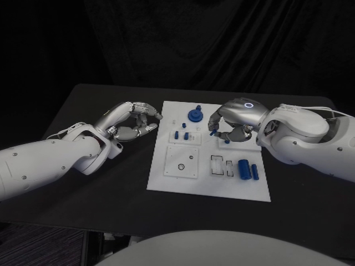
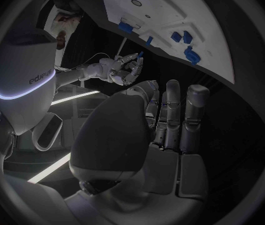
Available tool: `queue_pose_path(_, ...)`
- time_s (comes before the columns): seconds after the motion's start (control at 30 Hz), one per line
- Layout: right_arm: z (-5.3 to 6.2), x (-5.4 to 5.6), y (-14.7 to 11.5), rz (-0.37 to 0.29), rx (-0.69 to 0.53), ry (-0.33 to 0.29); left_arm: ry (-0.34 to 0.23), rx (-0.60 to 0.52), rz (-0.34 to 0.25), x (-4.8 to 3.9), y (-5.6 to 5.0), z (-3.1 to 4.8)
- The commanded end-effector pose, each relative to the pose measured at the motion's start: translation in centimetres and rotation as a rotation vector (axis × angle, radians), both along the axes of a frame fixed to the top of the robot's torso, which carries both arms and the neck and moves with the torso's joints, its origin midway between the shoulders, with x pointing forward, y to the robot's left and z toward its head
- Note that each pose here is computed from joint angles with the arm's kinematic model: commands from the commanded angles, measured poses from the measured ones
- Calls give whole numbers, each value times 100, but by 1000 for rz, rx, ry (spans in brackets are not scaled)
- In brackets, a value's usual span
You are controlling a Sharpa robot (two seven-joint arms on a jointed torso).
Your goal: Assemble the parts on the task board
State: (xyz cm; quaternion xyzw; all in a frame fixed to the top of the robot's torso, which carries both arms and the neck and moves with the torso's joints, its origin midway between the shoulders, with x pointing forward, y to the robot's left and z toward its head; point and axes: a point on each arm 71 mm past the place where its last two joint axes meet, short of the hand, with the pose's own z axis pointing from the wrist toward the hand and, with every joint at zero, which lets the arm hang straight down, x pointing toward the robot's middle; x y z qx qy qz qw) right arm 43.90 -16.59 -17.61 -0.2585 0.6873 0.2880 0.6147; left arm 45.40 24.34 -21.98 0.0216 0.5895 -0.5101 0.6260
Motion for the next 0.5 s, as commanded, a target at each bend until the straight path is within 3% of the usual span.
queue_pose_path(0.03, -73, -39, 100, 10, -45, 4, 13, -7, -13, -10, -23, -13)
queue_pose_path(0.27, -296, -71, 359, 62, -95, 30, 23, -6, -12, -17, -16, -20)
queue_pose_path(0.5, -437, -98, 524, 94, -122, 30, 28, -5, -13, -13, -23, -26)
